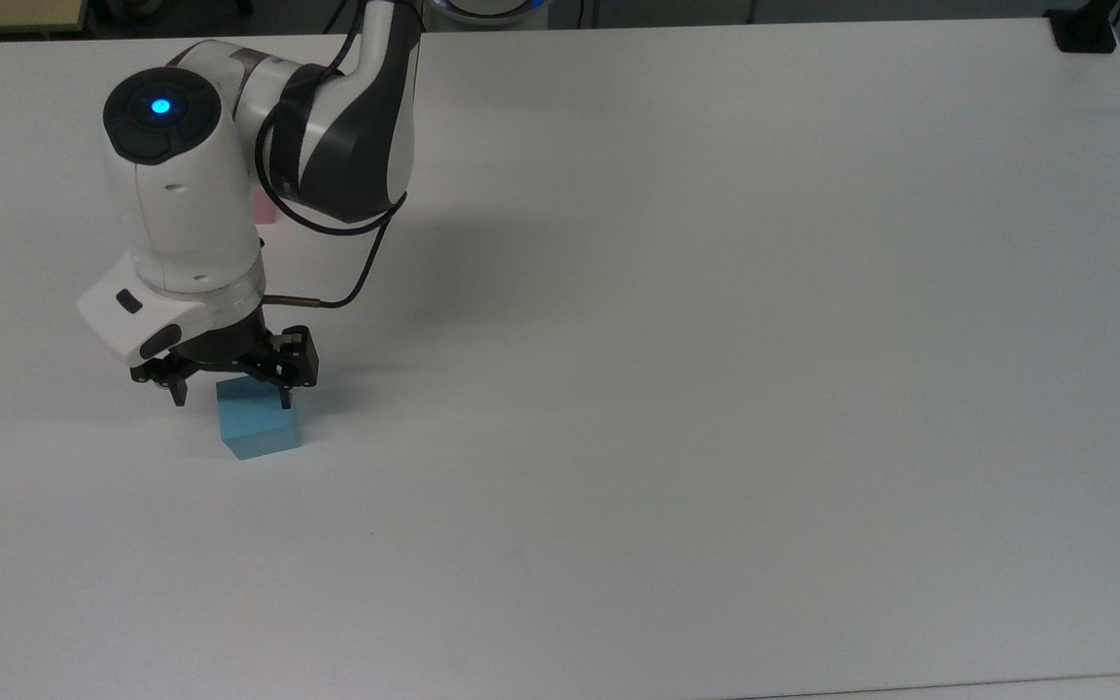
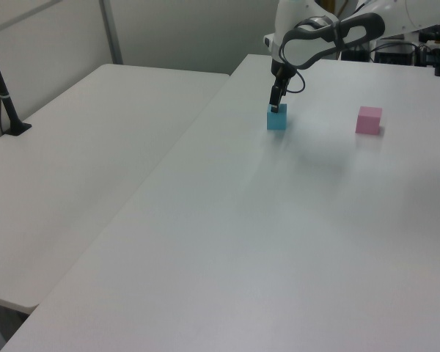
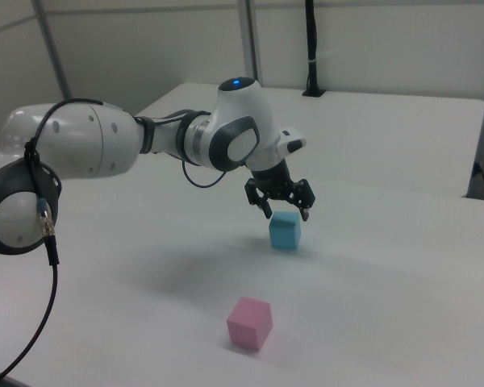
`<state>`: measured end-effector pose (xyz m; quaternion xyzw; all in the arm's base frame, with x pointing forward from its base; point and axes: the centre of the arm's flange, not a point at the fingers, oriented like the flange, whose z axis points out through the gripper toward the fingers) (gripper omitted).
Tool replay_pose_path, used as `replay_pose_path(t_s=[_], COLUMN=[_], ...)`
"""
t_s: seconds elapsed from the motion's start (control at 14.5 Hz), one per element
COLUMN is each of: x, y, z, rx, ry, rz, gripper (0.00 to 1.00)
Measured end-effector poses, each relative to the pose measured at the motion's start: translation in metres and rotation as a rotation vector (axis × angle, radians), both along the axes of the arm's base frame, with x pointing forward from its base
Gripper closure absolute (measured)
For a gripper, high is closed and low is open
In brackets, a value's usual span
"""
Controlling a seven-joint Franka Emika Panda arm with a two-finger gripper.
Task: Put blue cube on pink cube
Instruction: 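Close the gripper around the blue cube, then lift the blue cube and carry it above the pink cube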
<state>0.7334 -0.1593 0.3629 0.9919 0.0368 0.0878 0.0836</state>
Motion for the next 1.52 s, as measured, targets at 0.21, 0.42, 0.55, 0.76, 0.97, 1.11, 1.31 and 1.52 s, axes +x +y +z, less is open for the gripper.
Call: replay_pose_path(t_s=[0.21, 0.42, 0.55, 0.76, 0.97, 1.11, 1.31, 1.52], x=[0.001, 0.002, 0.002, 0.002, 0.003, 0.004, 0.000, -0.013], y=[0.005, 0.007, 0.007, 0.007, 0.007, 0.007, 0.009, 0.009], z=[-0.011, -0.028, -0.034, -0.033, -0.029, -0.012, 0.057, 0.106], rx=[0.000, 0.001, 0.001, 0.000, -0.001, -0.003, 0.042, 0.066], ry=[0.015, 0.038, 0.046, 0.046, 0.039, 0.013, -0.076, -0.104], rz=[0.007, 0.009, 0.009, 0.010, 0.011, 0.012, -0.006, -0.014], gripper=[0.00, 0.00, 0.02, 0.30, 0.39, 0.39, 0.41, 0.41])
